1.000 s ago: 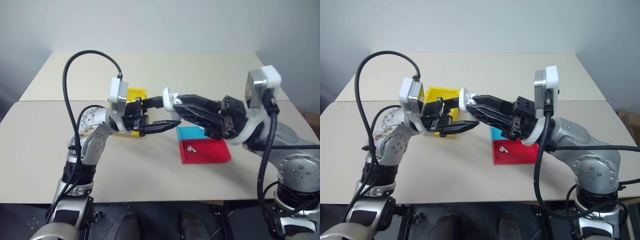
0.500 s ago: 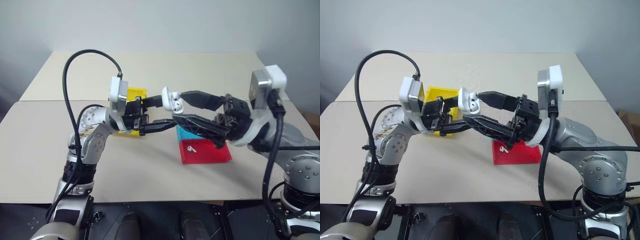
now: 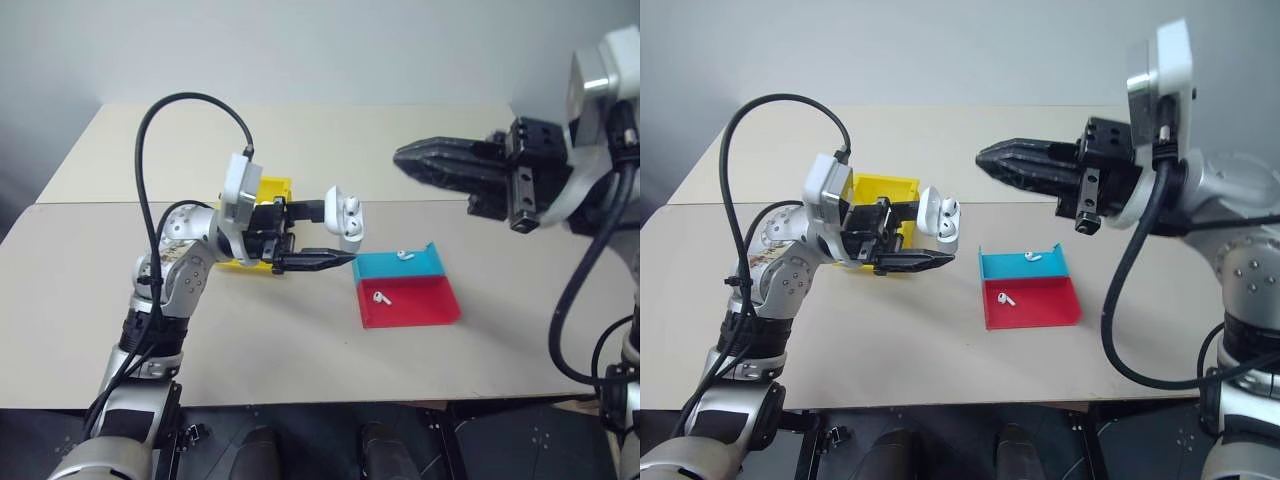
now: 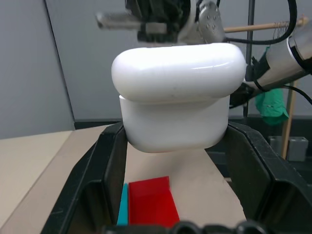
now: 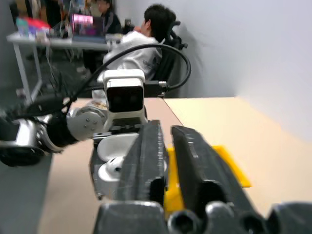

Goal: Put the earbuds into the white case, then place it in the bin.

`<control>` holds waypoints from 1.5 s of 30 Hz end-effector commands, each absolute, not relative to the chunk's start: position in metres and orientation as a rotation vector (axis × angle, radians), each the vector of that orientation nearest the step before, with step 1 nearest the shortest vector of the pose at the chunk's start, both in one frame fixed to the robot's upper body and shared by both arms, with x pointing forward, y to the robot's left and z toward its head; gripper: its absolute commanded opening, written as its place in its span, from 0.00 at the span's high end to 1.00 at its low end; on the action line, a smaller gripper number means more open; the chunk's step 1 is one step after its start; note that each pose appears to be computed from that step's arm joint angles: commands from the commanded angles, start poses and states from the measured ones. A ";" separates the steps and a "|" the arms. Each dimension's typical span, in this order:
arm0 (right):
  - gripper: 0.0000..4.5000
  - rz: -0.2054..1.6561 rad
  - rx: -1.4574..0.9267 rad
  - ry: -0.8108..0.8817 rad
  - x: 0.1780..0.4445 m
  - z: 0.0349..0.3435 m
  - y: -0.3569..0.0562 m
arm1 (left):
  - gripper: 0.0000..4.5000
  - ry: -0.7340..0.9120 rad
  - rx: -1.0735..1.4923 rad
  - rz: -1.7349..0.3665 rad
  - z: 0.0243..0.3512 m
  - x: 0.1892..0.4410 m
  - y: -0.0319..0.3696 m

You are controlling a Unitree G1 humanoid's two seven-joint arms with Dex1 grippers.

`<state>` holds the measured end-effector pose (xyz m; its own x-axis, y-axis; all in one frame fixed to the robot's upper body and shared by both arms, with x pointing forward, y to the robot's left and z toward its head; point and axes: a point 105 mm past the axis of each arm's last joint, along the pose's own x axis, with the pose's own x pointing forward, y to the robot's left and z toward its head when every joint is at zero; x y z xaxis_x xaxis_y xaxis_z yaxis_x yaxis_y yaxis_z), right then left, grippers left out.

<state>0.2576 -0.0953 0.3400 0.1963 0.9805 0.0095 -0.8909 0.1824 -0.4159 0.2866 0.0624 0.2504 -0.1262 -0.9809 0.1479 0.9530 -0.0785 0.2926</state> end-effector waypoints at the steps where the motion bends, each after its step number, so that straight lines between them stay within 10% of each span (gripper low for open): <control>1: 0.99 1.398 -0.583 -0.319 0.262 0.347 -0.082 | 0.40 -0.401 0.135 -1.685 0.259 0.284 0.057; 12: 0.99 1.585 -0.950 -0.393 0.262 0.345 -0.032 | 0.40 -0.422 0.121 -1.669 0.259 0.282 0.052; 45: 0.99 1.587 -1.048 -0.342 0.257 0.338 -0.011 | 0.40 -0.437 0.115 -1.652 0.260 0.283 0.051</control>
<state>0.2612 -0.0086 0.3293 0.0278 0.9024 -0.4300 -0.6876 -0.2950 -0.6635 0.2875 0.0512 0.2493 -0.1193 -0.9794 0.1631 0.9534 -0.0671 0.2941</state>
